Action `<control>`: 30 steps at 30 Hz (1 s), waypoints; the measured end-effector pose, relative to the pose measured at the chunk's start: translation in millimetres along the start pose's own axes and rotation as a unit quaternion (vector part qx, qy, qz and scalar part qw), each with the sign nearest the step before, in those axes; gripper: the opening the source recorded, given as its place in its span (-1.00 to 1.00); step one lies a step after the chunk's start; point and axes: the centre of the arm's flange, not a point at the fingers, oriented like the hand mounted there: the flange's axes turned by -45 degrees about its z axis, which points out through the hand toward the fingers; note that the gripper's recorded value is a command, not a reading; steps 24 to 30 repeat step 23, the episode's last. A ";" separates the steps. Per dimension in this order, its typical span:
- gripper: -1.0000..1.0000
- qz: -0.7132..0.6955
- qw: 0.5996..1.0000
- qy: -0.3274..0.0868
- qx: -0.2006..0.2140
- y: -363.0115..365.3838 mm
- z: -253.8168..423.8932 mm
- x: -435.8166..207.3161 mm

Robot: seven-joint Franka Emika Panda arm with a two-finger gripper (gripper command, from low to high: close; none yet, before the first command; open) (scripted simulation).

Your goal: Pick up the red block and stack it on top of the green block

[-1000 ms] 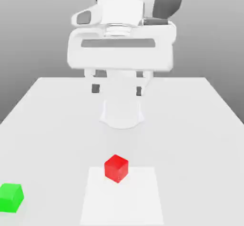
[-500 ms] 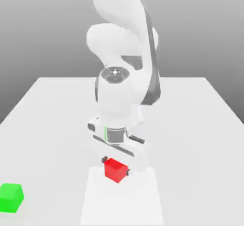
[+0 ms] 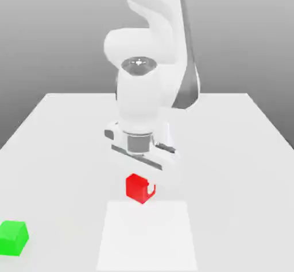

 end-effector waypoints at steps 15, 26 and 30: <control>-1.00 0.149 0.989 0.003 -0.002 144.3 -30.3 216.1; 1.00 0.155 0.988 0.004 -0.005 154.7 18.7 223.8; 1.00 0.155 0.988 0.004 -0.005 154.7 18.7 223.8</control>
